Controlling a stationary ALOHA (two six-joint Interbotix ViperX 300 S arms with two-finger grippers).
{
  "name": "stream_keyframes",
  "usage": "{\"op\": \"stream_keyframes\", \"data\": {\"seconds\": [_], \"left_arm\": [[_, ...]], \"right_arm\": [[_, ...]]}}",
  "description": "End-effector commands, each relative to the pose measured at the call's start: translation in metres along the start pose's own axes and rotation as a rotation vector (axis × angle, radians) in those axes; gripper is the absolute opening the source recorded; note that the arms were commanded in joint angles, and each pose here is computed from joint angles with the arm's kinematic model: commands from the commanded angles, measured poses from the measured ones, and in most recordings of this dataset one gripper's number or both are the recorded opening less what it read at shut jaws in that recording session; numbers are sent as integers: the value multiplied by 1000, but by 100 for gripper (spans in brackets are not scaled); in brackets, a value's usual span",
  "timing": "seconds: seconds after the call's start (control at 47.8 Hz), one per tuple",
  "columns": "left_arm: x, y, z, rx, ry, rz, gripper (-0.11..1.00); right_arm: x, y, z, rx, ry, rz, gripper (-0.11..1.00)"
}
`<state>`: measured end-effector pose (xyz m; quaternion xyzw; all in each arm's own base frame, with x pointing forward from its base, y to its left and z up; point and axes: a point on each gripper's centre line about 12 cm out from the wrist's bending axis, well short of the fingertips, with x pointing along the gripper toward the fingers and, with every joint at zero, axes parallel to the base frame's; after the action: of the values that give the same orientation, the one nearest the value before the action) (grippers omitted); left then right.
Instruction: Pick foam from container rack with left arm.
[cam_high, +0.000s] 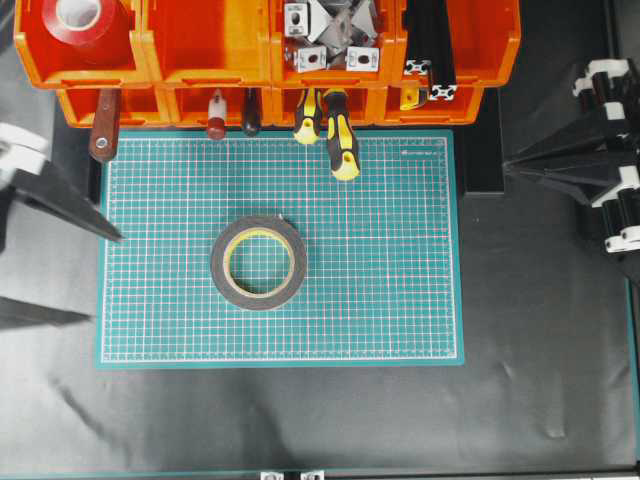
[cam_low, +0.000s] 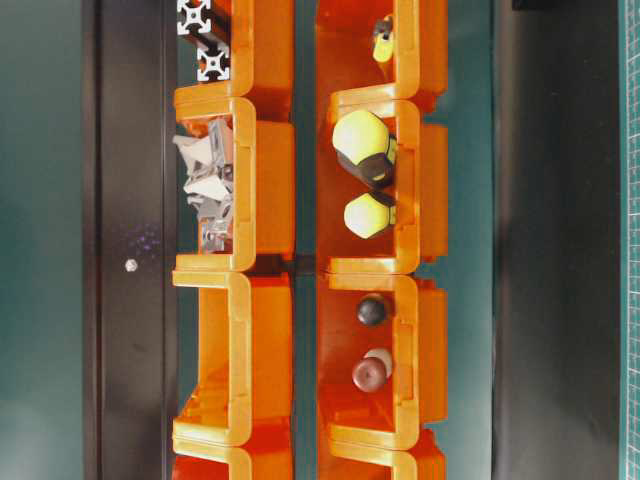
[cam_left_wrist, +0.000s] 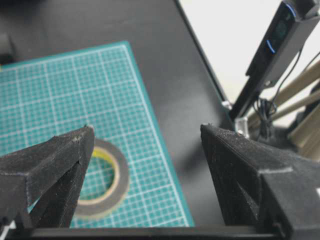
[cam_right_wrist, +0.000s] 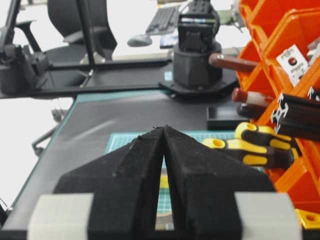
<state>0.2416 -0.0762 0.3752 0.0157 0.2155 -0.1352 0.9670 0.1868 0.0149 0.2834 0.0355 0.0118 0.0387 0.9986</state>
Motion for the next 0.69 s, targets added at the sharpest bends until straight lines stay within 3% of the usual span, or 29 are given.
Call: {"op": "stream_keyframes", "data": {"seconds": [0.0, 0.334, 0.669], "left_arm": [[-23, 7, 4, -13, -82, 23, 82], [-70, 20, -9, -32, -208, 77, 82], [-90, 31, -29, -56, -316, 144, 82]], "right_arm": [[1, 1, 15, 2, -34, 2, 0], [-1, 2, 16, 2, -29, 7, 0], [-6, 2, 20, 0, -46, 9, 0]]}}
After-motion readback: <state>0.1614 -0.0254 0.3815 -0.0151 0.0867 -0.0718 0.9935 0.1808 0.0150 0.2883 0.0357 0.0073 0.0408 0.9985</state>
